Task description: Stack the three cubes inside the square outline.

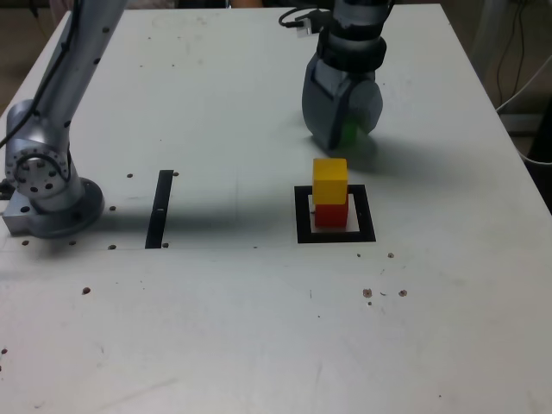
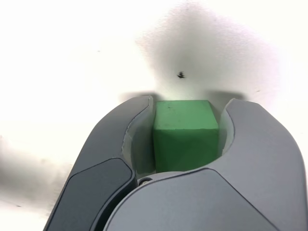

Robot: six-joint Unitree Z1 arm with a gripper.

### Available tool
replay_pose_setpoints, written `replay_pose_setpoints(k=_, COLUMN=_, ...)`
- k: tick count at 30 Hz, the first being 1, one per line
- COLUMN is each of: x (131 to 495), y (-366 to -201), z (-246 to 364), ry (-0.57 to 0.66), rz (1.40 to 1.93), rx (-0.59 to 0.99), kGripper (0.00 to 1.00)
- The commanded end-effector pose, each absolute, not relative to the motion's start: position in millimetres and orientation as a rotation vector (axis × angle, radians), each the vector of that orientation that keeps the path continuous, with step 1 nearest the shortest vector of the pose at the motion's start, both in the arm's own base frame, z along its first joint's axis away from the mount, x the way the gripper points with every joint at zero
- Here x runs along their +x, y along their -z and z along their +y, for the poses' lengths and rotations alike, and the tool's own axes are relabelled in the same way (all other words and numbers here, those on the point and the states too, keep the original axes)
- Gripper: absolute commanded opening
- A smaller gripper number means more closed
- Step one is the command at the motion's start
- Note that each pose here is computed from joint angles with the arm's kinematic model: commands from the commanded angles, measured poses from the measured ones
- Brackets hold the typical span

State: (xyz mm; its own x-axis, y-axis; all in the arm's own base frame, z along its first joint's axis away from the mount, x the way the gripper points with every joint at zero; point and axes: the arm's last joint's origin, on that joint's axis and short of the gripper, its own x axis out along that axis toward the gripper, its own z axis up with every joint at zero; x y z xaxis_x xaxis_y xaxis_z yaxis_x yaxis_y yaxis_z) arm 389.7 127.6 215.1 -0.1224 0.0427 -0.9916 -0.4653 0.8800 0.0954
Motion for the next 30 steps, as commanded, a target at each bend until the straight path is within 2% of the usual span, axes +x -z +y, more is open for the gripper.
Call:
replay_pose_setpoints(k=1, x=384, y=-234.0, z=124, ry=-0.430, rz=1.638, rx=-0.312, kGripper=0.21)
replay_pose_setpoints(k=7, x=384, y=-276.6, z=98, ry=-0.296, rz=1.674, rx=-0.189, kGripper=0.21)
replay_pose_setpoints(k=11, x=389, y=-303.0, z=69, ry=-0.164, rz=1.665, rx=-0.072, kGripper=0.21)
replay_pose_setpoints(k=14, x=389, y=-315.8, z=50, ry=-0.081, rz=1.653, rx=-0.005, kGripper=0.21)
replay_pose_setpoints(k=18, x=387, y=-323.3, z=29, ry=-0.006, rz=1.652, rx=0.060, kGripper=0.21)
replay_pose_setpoints(k=21, x=385, y=-323.1, z=15, ry=0.028, rz=1.664, rx=0.093, kGripper=0.21)
replay_pose_setpoints(k=26, x=376, y=-319.0, z=1, ry=0.028, rz=1.695, rx=0.123, kGripper=0.22)
replay_pose_setpoints(k=30, x=368, y=-320.6, z=-10, ry=0.009, rz=1.694, rx=0.152, kGripper=0.22)
